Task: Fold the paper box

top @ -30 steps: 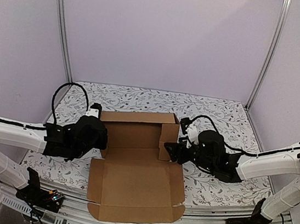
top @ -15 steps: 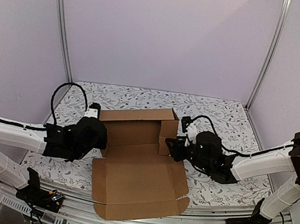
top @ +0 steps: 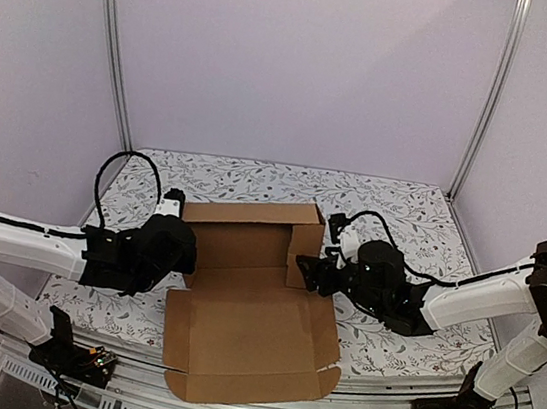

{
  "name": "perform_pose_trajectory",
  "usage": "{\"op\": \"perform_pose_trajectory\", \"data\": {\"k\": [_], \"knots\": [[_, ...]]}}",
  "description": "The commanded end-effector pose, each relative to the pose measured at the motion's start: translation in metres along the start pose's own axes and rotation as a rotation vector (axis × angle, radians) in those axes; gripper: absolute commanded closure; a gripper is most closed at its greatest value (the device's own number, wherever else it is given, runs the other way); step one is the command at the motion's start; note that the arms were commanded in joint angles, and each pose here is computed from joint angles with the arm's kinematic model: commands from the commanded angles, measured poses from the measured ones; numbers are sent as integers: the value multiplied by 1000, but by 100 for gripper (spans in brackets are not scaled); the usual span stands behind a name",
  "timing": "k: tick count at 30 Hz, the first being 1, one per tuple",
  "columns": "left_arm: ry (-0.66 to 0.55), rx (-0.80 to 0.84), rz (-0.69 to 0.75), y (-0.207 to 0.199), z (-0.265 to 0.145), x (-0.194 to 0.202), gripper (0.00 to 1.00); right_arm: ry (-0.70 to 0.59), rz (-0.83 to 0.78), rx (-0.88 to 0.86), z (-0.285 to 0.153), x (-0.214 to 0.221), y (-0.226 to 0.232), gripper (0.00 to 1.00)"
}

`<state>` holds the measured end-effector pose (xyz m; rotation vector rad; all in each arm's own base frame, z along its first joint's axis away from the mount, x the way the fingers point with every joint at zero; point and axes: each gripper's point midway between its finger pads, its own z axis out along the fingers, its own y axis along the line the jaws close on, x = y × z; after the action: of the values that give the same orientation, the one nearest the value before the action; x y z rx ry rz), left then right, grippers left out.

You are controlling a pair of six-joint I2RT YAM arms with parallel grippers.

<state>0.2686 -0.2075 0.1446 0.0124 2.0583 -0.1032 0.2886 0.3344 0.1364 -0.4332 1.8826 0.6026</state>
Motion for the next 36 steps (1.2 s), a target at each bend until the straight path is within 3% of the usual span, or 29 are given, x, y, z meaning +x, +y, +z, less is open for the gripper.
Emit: {"op": "perform_pose_trajectory", "data": {"k": [1, 5, 7, 14, 19, 28, 31, 33, 36], "knots": [[38, 78, 21, -25, -7, 4, 100, -43, -15, 16, 8, -14, -3, 24], [42, 82, 29, -31, -8, 3, 100, -59, -21, 34, 12, -15, -5, 24], [43, 84, 32, -33, -9, 2, 100, -66, -18, 40, 14, -16, -6, 30], [41, 94, 37, -40, -13, 1, 100, -79, -8, 41, 18, -12, -6, 75], [46, 96, 37, -44, -14, 4, 100, -83, 1, 50, 19, -9, -8, 100], [58, 100, 37, -50, -15, 7, 100, -99, 16, 38, 20, -15, -5, 100], [60, 99, 40, -51, -15, 9, 100, -102, 27, 15, 21, -17, 0, 76], [60, 97, 42, -51, -15, 9, 100, -101, 31, 11, 21, -17, 2, 53], [59, 92, 43, -49, -14, 9, 100, -97, 32, -7, 22, -14, 8, 41]]}}
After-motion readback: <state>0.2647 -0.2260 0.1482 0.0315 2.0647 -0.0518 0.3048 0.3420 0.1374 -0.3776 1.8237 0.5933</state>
